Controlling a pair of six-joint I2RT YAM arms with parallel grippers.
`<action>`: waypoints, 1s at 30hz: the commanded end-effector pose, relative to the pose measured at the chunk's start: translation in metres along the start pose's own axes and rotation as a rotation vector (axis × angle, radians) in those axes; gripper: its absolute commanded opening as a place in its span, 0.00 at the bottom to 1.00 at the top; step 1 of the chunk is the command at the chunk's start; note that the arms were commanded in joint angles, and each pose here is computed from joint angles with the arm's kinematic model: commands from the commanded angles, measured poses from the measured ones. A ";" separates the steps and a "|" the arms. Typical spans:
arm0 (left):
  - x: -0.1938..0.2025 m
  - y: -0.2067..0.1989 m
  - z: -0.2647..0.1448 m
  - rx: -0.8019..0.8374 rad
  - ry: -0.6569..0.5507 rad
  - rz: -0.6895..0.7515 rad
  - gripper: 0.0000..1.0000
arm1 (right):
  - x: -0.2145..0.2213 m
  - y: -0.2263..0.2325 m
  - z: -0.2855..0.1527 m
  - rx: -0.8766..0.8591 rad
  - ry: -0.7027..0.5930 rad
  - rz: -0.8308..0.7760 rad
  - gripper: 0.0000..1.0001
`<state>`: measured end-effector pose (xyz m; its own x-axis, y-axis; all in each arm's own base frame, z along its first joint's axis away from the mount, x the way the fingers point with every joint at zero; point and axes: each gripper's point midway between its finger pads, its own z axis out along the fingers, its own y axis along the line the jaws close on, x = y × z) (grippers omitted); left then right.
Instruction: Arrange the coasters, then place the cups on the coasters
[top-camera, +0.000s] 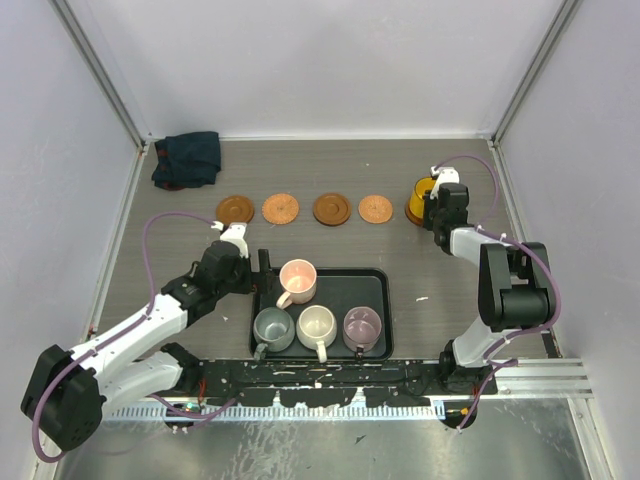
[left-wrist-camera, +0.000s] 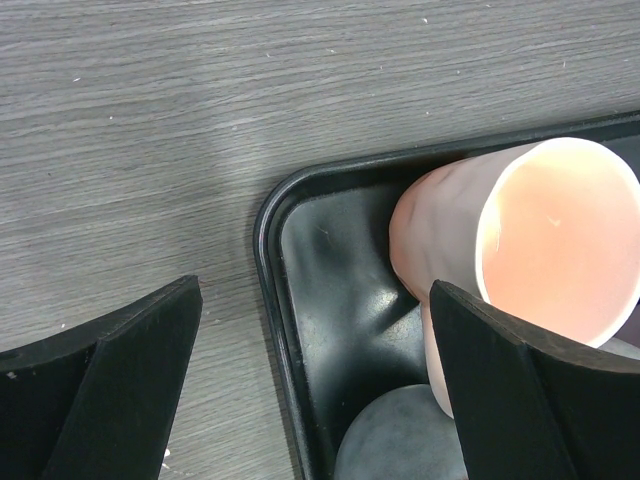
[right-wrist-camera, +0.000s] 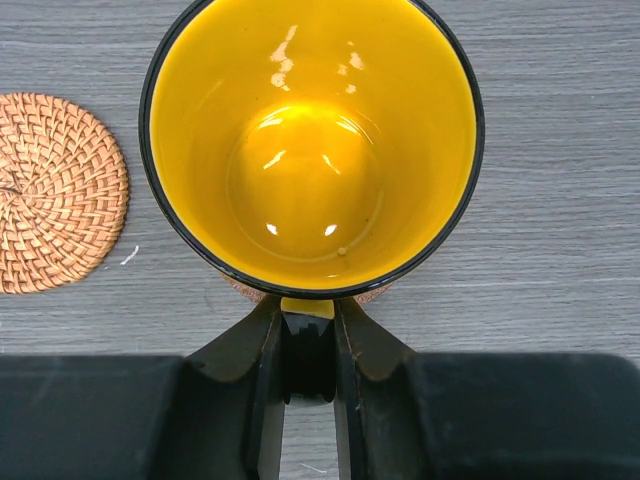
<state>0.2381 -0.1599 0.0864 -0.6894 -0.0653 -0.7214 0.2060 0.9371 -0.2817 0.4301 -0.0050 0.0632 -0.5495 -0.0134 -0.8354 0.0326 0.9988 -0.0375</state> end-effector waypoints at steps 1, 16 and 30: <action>-0.030 -0.012 -0.003 0.031 -0.095 0.005 0.98 | -0.058 -0.003 -0.002 0.014 -0.167 0.003 0.01; -0.030 -0.010 -0.006 0.026 -0.106 0.002 0.98 | -0.044 -0.001 0.001 0.005 -0.130 0.006 0.13; -0.031 -0.009 -0.014 0.028 -0.120 -0.006 0.98 | -0.038 0.004 -0.010 -0.023 -0.124 0.022 0.44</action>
<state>0.2398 -0.1585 0.0987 -0.6581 -0.0860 -0.7480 0.2090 0.9335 -0.2912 0.4315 -0.0031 0.0641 -0.5419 -0.0050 -0.8404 0.0298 0.9992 -0.0251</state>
